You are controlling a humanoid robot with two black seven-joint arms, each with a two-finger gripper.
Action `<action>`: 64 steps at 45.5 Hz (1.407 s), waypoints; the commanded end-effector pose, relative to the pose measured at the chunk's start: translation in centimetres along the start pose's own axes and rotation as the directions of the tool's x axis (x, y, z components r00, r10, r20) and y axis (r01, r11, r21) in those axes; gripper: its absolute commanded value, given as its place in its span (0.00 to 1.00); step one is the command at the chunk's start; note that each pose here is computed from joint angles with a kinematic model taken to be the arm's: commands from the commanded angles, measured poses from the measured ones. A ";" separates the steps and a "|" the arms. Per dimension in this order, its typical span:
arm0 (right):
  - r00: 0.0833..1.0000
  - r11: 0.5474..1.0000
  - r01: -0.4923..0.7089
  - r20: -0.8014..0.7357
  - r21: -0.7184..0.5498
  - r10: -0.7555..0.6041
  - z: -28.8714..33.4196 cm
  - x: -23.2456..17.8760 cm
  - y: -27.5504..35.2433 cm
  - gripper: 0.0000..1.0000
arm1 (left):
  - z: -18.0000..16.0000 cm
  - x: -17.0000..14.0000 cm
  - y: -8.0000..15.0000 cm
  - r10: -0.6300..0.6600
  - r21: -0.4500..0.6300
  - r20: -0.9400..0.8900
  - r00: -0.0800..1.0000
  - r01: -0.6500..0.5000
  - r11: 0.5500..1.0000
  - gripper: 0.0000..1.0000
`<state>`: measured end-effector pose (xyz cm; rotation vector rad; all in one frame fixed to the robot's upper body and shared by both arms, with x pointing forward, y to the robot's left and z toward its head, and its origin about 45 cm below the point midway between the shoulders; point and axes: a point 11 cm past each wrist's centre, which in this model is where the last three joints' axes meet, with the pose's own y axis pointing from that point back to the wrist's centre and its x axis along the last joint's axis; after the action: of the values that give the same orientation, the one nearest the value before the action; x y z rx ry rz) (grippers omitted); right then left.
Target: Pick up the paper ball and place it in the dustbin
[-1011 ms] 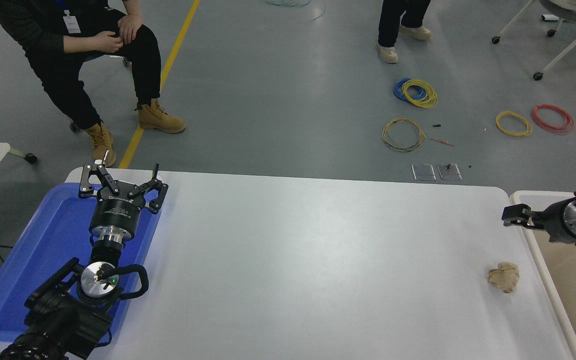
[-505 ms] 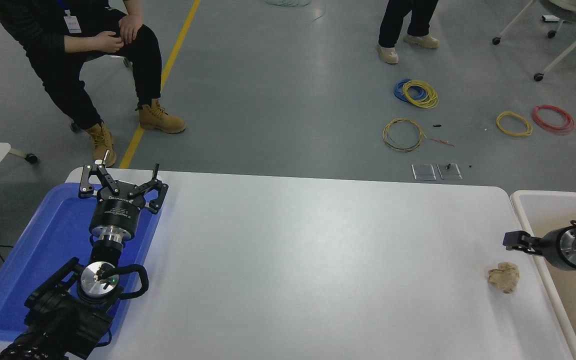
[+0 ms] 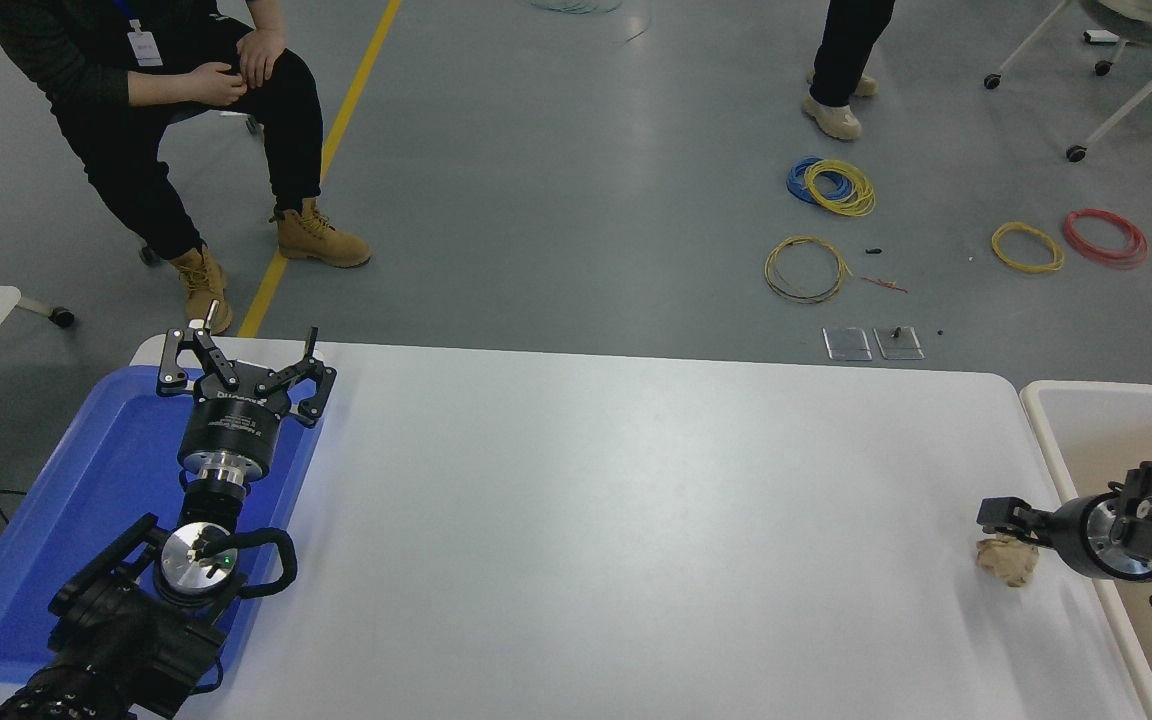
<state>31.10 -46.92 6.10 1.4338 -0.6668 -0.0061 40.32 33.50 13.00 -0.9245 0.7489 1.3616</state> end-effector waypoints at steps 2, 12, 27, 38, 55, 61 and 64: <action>1.000 1.000 -0.030 -0.006 0.002 0.030 -0.2 -0.8 -0.7 0.99 | 0.0 0.0 0.0 -0.001 0.000 -0.001 1.000 0.001 1.000 1.00; 0.999 0.999 -0.037 -0.013 0.000 0.037 0.0 -1.3 -0.9 0.75 | 0.0 0.0 0.0 0.000 0.000 0.001 1.000 0.000 1.000 1.00; 1.000 1.000 -0.016 -0.021 0.006 0.016 -0.4 -2.0 -1.0 0.11 | 0.0 0.0 0.0 -0.001 0.000 -0.001 1.000 0.001 1.000 1.00; 0.998 0.999 -0.047 -0.040 -0.006 0.046 0.0 0.1 -0.2 0.00 | 0.0 0.0 0.0 -0.001 0.000 -0.001 1.000 0.001 1.000 1.00; 0.995 0.997 -0.070 -0.071 -0.015 0.068 1.4 4.4 3.1 0.00 | 0.0 0.0 0.0 -0.001 0.000 -0.001 1.000 0.001 1.000 1.00; 0.996 1.000 -0.028 -0.089 0.007 0.028 1.0 6.1 5.7 0.00 | 0.0 0.0 0.0 -0.001 0.000 0.001 1.000 0.001 1.000 1.00; 0.993 1.000 -0.008 -0.114 0.019 0.010 0.5 7.0 7.3 0.00 | 0.0 0.0 0.0 -0.001 0.000 -0.001 1.000 0.001 1.000 1.00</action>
<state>32.98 -48.94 10.84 1.4004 -0.6422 0.0852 40.36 33.49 13.05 -0.9245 0.7478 1.3603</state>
